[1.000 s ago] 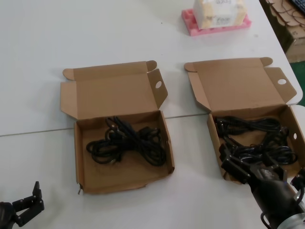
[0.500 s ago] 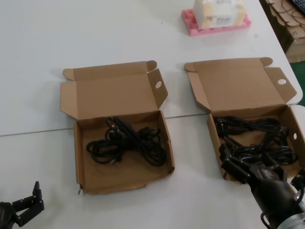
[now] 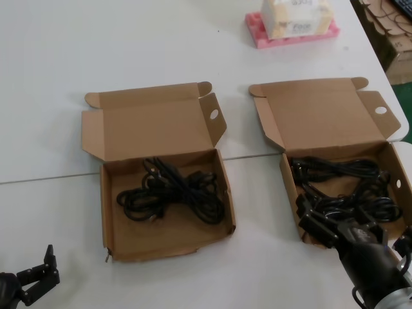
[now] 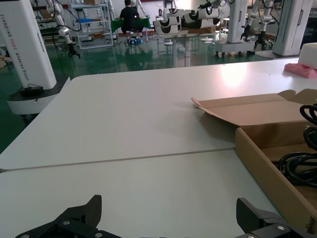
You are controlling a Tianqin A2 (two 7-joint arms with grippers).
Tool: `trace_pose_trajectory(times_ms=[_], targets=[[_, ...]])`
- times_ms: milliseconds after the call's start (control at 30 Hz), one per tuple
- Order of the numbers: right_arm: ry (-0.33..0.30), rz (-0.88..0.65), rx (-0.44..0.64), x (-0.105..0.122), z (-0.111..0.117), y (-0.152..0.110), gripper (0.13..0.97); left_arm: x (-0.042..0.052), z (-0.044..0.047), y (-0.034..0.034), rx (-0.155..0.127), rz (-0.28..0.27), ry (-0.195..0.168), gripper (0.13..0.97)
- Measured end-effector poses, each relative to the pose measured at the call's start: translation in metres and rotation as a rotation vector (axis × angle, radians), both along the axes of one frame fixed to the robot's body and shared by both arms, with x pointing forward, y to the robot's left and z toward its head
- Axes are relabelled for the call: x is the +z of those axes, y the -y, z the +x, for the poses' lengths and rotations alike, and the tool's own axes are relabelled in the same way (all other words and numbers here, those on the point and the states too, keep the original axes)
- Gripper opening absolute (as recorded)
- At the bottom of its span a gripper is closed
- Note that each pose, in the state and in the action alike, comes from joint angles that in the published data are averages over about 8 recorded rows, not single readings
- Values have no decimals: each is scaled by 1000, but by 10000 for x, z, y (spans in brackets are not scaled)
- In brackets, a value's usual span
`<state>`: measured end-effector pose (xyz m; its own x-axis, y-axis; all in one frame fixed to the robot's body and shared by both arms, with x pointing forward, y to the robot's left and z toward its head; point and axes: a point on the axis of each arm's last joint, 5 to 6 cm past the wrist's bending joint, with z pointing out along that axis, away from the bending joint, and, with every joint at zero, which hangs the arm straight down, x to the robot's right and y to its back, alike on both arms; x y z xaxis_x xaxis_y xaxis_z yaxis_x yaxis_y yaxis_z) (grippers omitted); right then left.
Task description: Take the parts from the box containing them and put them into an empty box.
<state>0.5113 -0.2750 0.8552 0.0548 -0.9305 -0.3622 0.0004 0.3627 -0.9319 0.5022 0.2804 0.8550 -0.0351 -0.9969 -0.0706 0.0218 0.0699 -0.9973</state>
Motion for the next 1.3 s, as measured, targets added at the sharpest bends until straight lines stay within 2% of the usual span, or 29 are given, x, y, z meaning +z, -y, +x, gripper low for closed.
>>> trace_pose_trajectory(times_ms=[1300], targets=[[0,0,0,0,0,0,966,0,0,0,0,0,0,966]])
